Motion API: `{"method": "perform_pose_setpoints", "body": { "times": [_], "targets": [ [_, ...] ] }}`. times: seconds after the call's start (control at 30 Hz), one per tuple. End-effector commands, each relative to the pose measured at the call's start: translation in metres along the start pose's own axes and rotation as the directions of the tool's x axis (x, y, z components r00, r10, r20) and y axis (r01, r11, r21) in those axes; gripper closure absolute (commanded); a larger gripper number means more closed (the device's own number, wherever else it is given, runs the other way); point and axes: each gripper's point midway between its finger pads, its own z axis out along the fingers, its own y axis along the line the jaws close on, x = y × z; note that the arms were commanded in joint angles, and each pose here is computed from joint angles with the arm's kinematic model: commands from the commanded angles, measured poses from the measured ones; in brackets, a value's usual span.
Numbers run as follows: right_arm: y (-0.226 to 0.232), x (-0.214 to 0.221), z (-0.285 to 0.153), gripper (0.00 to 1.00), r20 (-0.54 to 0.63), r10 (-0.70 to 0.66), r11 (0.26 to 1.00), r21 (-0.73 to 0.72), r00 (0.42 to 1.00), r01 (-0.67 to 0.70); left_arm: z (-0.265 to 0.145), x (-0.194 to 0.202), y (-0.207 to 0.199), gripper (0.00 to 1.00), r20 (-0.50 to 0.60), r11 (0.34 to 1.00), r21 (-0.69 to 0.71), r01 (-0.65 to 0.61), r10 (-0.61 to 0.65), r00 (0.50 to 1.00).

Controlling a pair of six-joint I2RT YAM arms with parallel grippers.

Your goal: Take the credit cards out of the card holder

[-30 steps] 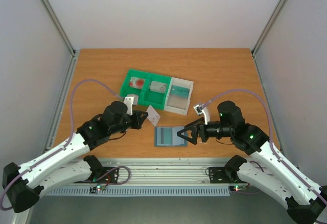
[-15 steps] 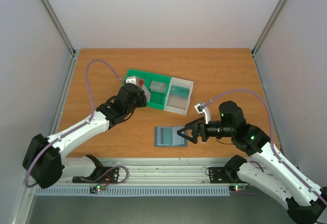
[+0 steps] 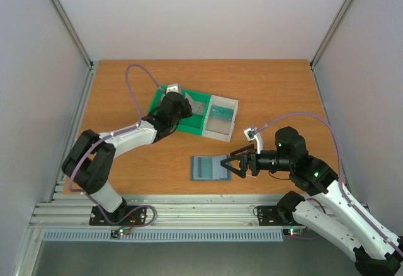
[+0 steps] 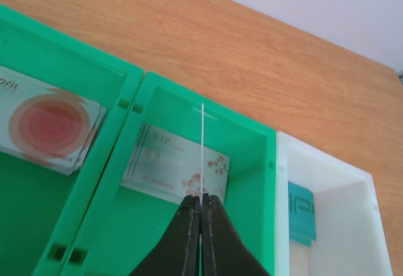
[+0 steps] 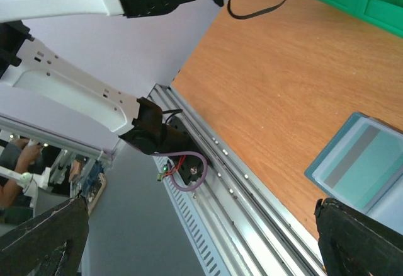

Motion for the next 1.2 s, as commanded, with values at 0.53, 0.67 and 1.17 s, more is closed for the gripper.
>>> {"method": "perform_pose_setpoints", "body": {
  "times": [0.53, 0.67, 1.17],
  "targets": [
    [-0.008, -0.001, -0.003, 0.01, 0.019, 0.006, 0.999, 0.046, 1.000, -0.007, 0.063, -0.014, -0.013, 0.99, 0.092, 0.999, 0.042, 0.004, -0.008, 0.996],
    [-0.010, 0.001, -0.001, 0.02, 0.009, 0.015, 0.998, 0.053, 1.000, -0.015, 0.069, -0.010, -0.011, 0.99, 0.079, 0.999, 0.039, 0.003, -0.006, 0.997],
    [-0.015, 0.003, 0.005, 0.02, -0.007, 0.040, 0.998, 0.052, 0.999, -0.039, 0.081, 0.005, -0.003, 0.97, 0.029, 1.000, 0.003, -0.018, 0.018, 0.999]
  ]
}}
